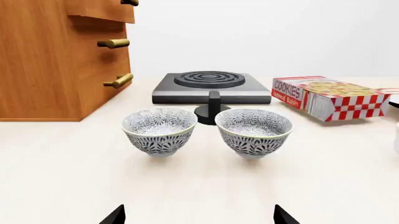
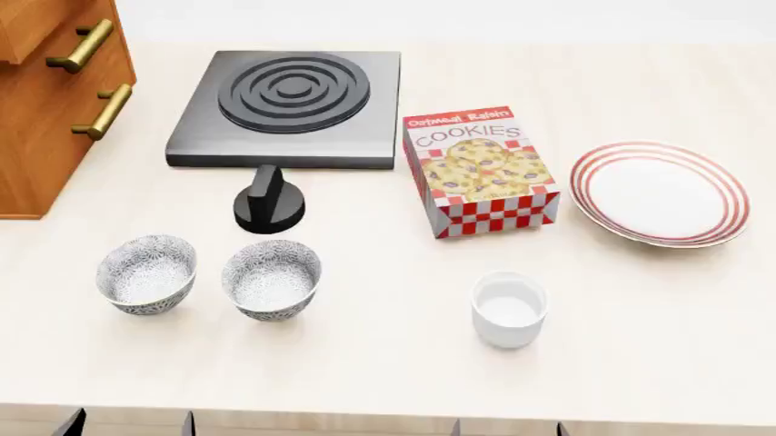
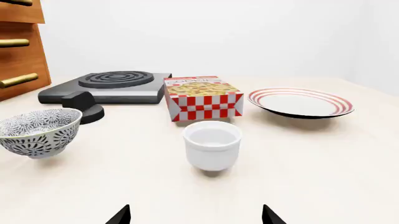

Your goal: Pick the akita bowl from table center and place it on the plate.

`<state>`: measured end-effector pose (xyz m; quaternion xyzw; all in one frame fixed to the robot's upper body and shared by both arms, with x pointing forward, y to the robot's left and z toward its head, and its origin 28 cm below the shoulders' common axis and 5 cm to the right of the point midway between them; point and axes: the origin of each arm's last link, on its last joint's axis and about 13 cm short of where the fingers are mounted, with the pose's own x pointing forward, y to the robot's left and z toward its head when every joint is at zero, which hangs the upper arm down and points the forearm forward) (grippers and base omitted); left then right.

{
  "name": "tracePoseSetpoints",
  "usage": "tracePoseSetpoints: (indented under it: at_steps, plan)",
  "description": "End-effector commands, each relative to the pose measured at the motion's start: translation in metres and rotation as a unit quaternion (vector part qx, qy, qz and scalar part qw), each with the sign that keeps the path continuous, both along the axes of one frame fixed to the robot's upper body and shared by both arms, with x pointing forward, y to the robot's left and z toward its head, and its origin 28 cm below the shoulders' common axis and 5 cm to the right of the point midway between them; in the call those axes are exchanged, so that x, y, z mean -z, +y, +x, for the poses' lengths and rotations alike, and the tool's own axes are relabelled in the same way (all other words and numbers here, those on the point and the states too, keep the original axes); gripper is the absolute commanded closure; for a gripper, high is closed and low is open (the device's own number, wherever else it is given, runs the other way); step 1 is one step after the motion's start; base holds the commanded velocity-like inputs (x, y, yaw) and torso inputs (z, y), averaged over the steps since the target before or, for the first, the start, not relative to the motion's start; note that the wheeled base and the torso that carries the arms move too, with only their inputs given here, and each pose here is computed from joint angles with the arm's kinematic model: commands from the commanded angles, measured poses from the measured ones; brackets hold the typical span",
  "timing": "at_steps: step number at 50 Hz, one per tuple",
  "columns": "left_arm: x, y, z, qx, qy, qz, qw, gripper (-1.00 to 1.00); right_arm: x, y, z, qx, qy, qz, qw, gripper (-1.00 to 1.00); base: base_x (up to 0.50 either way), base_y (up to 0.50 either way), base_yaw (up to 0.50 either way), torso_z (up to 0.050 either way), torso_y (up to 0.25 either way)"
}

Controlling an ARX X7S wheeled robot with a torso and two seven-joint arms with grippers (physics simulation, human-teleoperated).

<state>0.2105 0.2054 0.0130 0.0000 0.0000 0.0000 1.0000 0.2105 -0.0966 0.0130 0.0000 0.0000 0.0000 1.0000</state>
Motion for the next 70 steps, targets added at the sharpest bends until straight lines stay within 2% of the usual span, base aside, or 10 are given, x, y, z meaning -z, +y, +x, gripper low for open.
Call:
tracePoseSetpoints:
  at_steps: [1,8,11,14,19,22,29,36,44,70]
  plan:
    - [0.0,0.0,-0.001,-0.001,0.002,0.003,1.0,-1.0,0.002,-0.001,0.0,0.005,0.004,0.008,1.0,-1.0,0.0,0.0,0.0,0.0,0.0]
    - [0.0,0.001,-0.002,-0.004,0.016,-0.001,1.0,-1.0,0.002,-0.001,0.0,0.002,0.005,0.012,1.0,-1.0,0.0,0.0,0.0,0.0,0.0]
    - [-0.005,0.003,-0.002,0.006,0.024,-0.033,0.999,-1.0,-0.004,-0.002,-0.001,0.009,-0.005,0.008,1.0,-1.0,0.0,0.0,0.0,0.0,0.0]
    - [-0.031,0.004,0.001,0.004,-0.008,-0.006,1.0,-1.0,-0.028,-0.009,-0.006,0.03,-0.036,0.0,0.999,-1.0,0.0,0.0,0.0,0.0,0.0]
    - [-0.098,0.017,0.014,-0.019,-0.04,-0.036,0.998,-1.0,-0.063,-0.027,-0.028,0.089,-0.094,0.004,0.992,-1.0,0.0,0.0,0.0,0.0,0.0]
    - [-0.114,0.021,0.015,-0.023,-0.061,-0.039,0.997,-1.0,-0.073,-0.035,-0.037,0.108,-0.108,0.004,0.988,-1.0,0.0,0.0,0.0,0.0,0.0]
    - [-0.114,0.026,0.006,-0.033,-0.072,-0.061,0.995,-1.0,-0.077,-0.044,-0.054,0.136,-0.125,0.002,0.983,-1.0,0.16,0.0,0.0,0.0,0.0]
    - [-0.107,0.031,0.001,-0.038,-0.066,-0.048,0.996,-1.0,-0.075,-0.044,-0.064,0.138,-0.126,0.006,0.982,-1.0,0.5,0.0,0.0,0.0,0.0]
    - [-0.108,0.037,0.005,-0.051,-0.065,-0.048,0.995,-1.0,-0.071,-0.046,-0.061,0.142,-0.132,0.004,0.981,-1.0,0.12,0.0,0.0,0.0,0.0]
    - [-0.109,0.035,0.006,-0.047,-0.07,-0.046,0.995,-1.0,-0.077,-0.046,-0.063,0.14,-0.141,0.012,0.98,-1.0,0.25,0.0,0.0,0.0,0.0]
